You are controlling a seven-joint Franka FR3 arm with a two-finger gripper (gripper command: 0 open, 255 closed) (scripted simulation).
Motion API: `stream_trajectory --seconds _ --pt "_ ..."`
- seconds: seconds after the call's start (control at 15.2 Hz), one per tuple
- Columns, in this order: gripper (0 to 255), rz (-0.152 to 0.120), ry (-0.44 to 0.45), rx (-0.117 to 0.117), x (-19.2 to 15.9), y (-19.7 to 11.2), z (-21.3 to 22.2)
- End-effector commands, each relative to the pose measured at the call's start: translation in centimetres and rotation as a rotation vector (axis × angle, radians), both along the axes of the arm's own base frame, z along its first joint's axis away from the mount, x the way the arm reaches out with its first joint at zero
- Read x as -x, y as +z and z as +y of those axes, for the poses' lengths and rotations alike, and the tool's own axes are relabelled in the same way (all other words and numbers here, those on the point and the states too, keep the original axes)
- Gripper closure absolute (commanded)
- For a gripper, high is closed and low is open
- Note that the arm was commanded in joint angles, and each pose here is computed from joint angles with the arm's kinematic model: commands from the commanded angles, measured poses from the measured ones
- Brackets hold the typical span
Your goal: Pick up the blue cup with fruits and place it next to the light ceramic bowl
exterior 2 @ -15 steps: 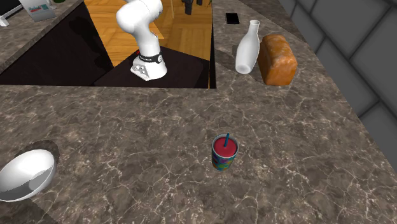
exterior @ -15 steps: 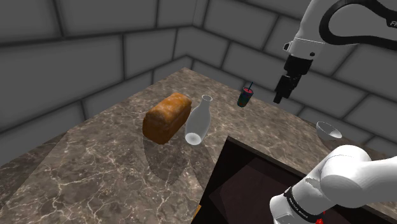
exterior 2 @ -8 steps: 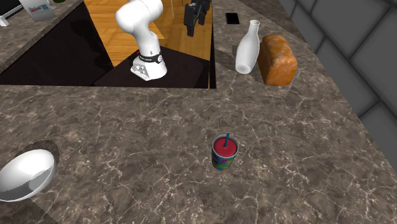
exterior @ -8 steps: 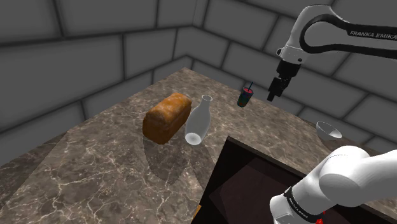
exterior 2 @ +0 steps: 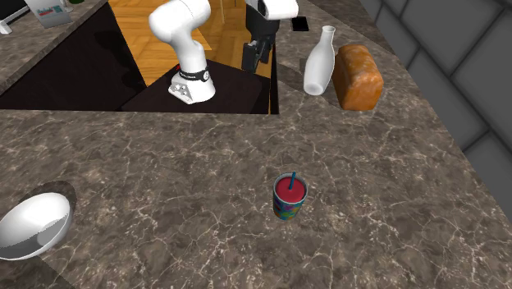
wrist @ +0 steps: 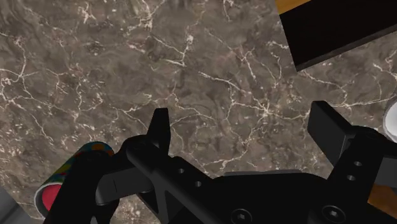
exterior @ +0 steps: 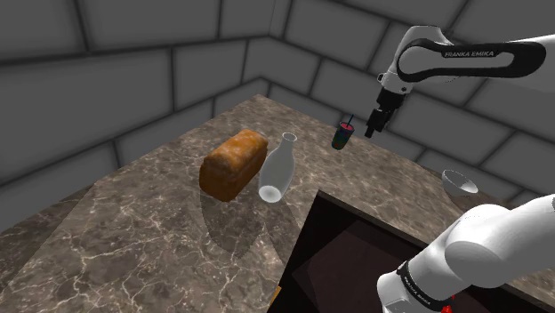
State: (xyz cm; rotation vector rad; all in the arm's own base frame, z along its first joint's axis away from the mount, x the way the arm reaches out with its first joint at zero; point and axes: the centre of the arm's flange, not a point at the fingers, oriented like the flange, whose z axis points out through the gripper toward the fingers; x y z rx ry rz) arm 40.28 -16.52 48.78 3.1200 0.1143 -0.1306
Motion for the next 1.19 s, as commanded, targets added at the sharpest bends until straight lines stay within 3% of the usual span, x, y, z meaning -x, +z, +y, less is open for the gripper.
stream_trajectory --seconds 0.0,1.12 --pt "0 -0.01 0.005 0.003 -1.4 -1.3 -1.9" --pt "0 -0.088 0.045 0.019 -13.2 -9.0 -18.2"
